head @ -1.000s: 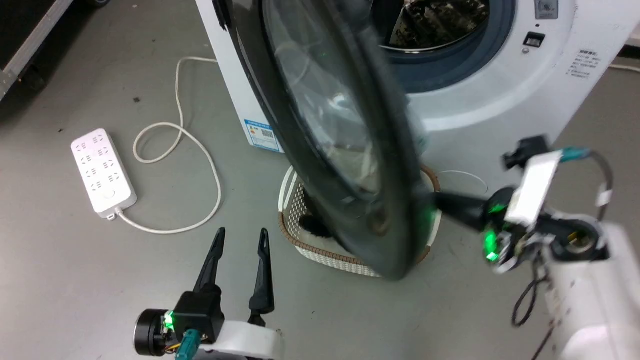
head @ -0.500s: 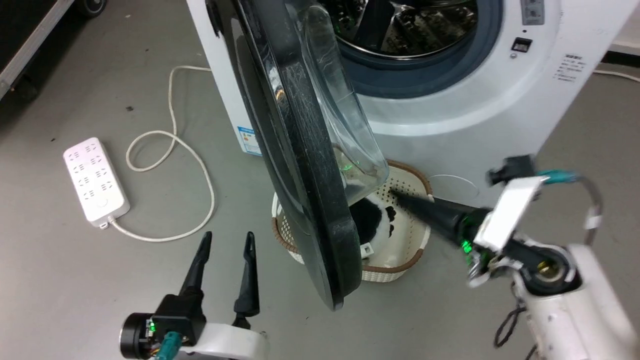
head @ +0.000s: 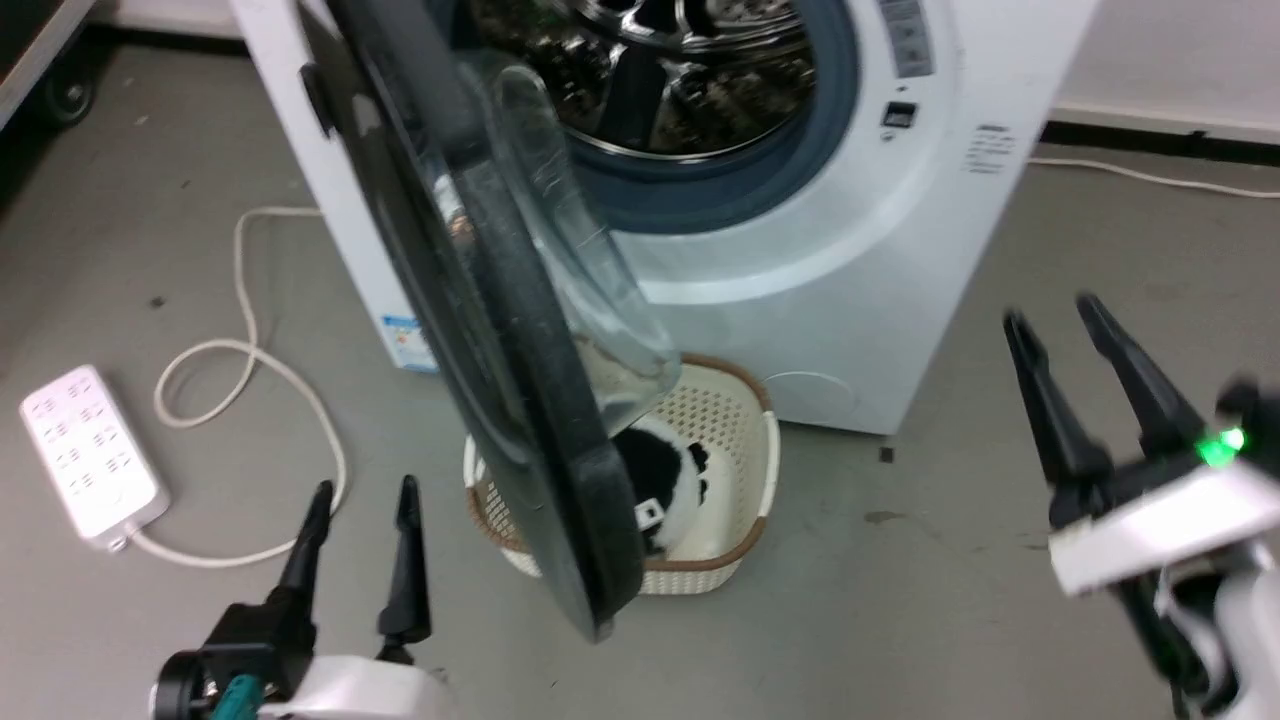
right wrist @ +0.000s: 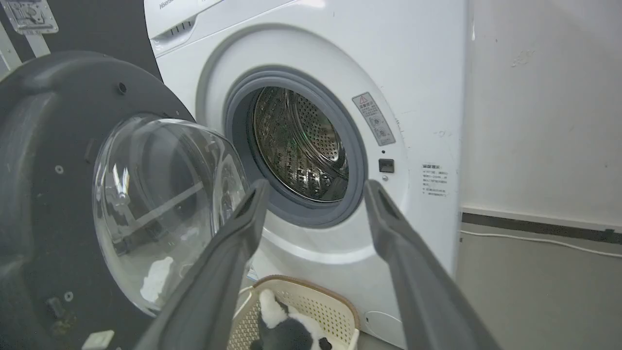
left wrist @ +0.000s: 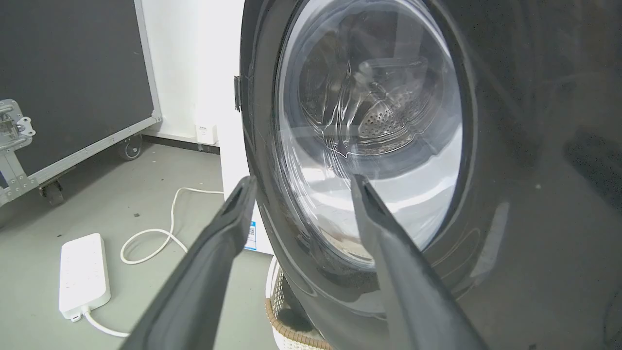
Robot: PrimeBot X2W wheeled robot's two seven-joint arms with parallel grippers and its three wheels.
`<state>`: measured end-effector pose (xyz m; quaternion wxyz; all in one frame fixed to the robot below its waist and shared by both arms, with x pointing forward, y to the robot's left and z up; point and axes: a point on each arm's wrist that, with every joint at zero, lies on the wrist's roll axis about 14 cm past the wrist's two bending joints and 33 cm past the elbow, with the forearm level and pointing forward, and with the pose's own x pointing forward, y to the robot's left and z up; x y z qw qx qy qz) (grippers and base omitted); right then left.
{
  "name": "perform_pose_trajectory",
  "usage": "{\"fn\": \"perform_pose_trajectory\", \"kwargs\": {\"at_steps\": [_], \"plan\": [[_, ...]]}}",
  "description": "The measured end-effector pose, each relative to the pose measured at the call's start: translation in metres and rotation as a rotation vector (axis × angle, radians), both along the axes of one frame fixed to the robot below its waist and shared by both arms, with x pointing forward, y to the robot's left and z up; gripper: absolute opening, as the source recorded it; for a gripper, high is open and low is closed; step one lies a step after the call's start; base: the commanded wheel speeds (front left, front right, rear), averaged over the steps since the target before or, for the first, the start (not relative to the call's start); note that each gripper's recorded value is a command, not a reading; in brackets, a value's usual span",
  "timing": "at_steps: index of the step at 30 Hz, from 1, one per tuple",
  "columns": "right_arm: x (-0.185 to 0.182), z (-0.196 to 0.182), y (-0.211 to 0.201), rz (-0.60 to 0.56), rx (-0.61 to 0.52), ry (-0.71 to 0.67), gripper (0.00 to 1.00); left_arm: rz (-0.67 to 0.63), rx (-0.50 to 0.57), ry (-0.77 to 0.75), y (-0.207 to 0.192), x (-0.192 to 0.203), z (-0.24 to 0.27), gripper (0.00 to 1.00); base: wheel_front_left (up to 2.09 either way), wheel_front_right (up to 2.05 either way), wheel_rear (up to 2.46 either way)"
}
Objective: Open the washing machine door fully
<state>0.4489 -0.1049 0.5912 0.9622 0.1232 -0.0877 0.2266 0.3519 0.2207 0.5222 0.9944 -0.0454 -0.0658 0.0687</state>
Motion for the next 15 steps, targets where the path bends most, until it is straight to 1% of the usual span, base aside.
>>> {"fn": "perform_pose_trajectory", "kwargs": {"at_steps": [1,2,3,4,5,7,8,9,10,11,15], "plan": [[0.0,0.0,0.0,0.0,0.0,0.0,1.0,0.0,0.0,0.0,0.0,0.0,0.0,1.0,0.0,0.0,0.0],[-0.012,-0.004,-0.014,-0.062,-0.069,-0.068,1.0,-0.015,-0.001,-0.001,-0.001,-0.001,0.0,1.0,0.0,0.0,0.0],[-0.012,-0.004,-0.014,-0.062,-0.069,-0.068,1.0,-0.015,-0.001,-0.001,-0.001,-0.001,0.0,1.0,0.0,0.0,0.0],[-0.023,-0.011,-0.025,-0.114,-0.138,-0.097,1.0,-0.033,-0.003,-0.005,-0.003,0.001,0.0,1.0,0.0,0.0,0.0],[-0.023,-0.011,-0.025,-0.114,-0.138,-0.097,1.0,-0.033,-0.003,-0.005,-0.003,0.001,0.0,1.0,0.0,0.0,0.0],[-0.034,-0.017,-0.034,-0.168,-0.164,-0.104,1.0,-0.049,-0.001,-0.009,-0.006,0.002,0.001,1.0,0.0,0.0,0.0],[-0.04,-0.021,-0.037,-0.192,-0.176,-0.102,1.0,-0.058,0.002,-0.009,-0.007,0.002,0.001,1.0,0.0,0.0,0.0],[-0.052,-0.033,-0.042,-0.235,-0.201,-0.078,1.0,-0.07,0.002,-0.012,-0.009,0.002,0.002,1.0,0.0,0.0,0.0],[-0.052,-0.033,-0.042,-0.235,-0.201,-0.078,1.0,-0.07,0.002,-0.012,-0.009,0.002,0.002,1.0,0.0,0.0,0.0],[-0.063,-0.049,-0.046,-0.27,-0.229,-0.036,1.0,-0.081,0.003,-0.014,-0.011,0.003,0.003,1.0,0.0,0.0,0.0],[-0.075,-0.064,-0.048,-0.298,-0.257,0.004,1.0,-0.086,0.011,-0.011,-0.013,0.003,0.002,1.0,0.0,0.0,0.0]]}}
